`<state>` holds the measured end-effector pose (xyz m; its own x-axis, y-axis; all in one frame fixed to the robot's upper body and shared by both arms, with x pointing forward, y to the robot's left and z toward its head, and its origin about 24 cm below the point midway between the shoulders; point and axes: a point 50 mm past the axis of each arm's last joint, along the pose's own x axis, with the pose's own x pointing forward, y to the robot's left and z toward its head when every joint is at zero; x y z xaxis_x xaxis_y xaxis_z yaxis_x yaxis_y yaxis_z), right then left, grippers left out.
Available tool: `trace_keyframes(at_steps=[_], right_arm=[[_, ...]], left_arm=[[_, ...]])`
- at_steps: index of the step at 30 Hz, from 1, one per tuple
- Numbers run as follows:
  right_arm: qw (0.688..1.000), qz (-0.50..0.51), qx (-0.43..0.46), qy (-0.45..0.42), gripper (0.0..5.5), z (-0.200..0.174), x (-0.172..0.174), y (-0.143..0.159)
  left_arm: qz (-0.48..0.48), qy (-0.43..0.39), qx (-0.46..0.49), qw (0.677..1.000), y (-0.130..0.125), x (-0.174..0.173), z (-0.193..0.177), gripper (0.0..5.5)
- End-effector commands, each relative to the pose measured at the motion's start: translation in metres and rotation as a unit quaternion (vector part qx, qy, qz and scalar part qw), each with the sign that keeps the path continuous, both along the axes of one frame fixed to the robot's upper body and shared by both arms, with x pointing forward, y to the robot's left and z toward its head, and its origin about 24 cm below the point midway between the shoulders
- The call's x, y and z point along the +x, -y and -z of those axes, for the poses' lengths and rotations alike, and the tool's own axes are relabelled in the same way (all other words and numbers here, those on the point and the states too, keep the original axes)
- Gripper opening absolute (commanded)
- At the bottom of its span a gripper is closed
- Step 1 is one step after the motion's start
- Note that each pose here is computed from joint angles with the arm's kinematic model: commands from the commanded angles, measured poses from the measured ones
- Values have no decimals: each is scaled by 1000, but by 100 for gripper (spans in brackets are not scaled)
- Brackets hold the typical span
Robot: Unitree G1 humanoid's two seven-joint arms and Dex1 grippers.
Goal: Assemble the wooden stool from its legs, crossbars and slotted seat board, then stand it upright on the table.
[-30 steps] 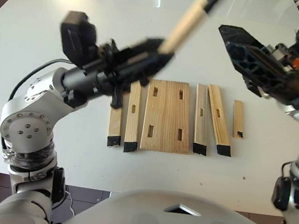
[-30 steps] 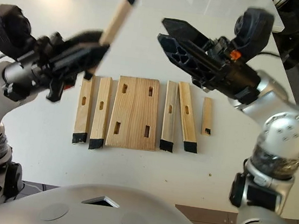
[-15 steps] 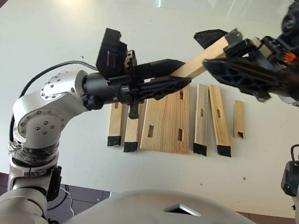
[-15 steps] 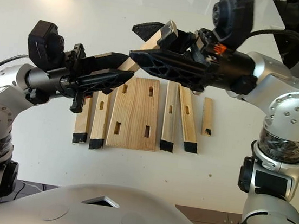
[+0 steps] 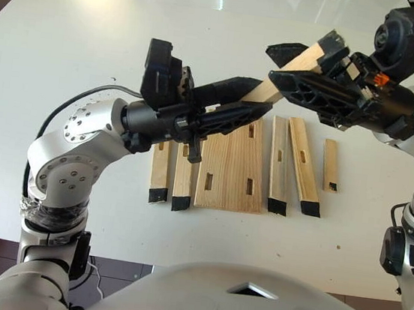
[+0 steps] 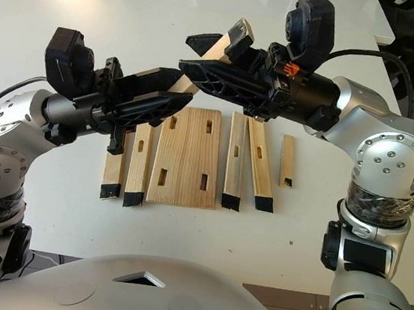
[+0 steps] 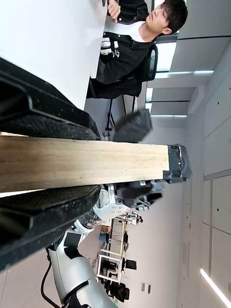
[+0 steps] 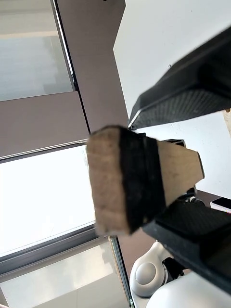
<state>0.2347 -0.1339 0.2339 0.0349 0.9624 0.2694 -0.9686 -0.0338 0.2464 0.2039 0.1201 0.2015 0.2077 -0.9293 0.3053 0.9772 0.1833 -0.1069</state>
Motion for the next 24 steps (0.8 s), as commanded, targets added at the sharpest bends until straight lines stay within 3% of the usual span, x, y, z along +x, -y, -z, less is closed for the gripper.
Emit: trace_keyframes(at_steps=[1, 4, 14, 15, 20, 24], right_arm=[[1000, -3, 0, 7, 172, -2, -3, 5], [1000, -7, 1, 9, 132, -2, -4, 5], [1000, -14, -3, 14, 130, 1, -8, 4], [1000, -6, -9, 15, 130, 2, -7, 4], [990, 77, -99, 66, 130, 15, 11, 21], [963, 144, -187, 126, 130, 25, 32, 51]], left_arm=[[9, -19, -5, 1000, -3, 1, 2, 131], [31, -35, -8, 999, -6, -1, 3, 131], [45, -94, -23, 994, -7, 6, 5, 131], [27, -95, -16, 995, -6, 10, 6, 169], [-85, -85, 45, 992, -13, 30, 22, 249], [-149, -101, 72, 981, -33, 41, 43, 253]])
